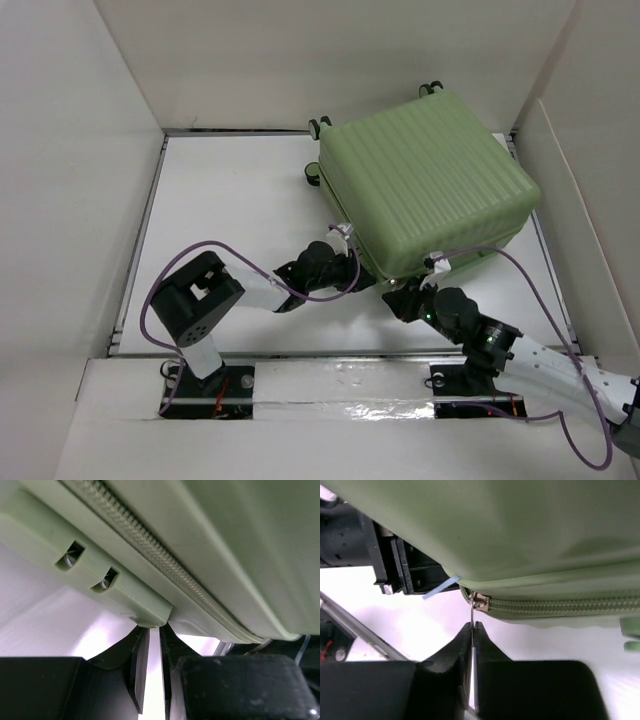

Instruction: Pack the luggage

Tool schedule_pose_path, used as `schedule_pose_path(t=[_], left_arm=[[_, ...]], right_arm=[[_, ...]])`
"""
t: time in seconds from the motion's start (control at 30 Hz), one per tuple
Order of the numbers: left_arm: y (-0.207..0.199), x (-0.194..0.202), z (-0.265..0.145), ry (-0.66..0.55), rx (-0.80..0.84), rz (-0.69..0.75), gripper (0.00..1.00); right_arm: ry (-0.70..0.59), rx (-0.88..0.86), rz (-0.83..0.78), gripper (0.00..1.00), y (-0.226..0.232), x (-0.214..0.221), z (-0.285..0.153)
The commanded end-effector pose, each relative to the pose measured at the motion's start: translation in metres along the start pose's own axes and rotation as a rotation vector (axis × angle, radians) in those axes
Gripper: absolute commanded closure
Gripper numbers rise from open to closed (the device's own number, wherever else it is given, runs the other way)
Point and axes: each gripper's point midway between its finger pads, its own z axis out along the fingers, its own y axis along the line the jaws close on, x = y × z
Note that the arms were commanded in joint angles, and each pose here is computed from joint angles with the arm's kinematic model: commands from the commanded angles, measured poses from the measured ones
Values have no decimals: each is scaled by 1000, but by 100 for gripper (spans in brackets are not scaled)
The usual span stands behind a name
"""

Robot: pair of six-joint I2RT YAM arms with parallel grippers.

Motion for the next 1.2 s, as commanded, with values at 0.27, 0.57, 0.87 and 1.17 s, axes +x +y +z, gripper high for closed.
schedule_pose_path(t=[0.27,0.57,0.87,1.17], left_arm=[[-41,-45,2,-151,116,50,89],[-43,-48,7,-154,122,48,89],[-57,-53,19,-190,127,63,91],[-86,-59,63,-184,185,73,93]], right_arm=[[-148,24,31,61,10,-45,-8],[-148,54,42,75,13,-49,5],[-154,-22,82,100,26,-41,4],[-83,-34,-38,100,65,-47,-3]])
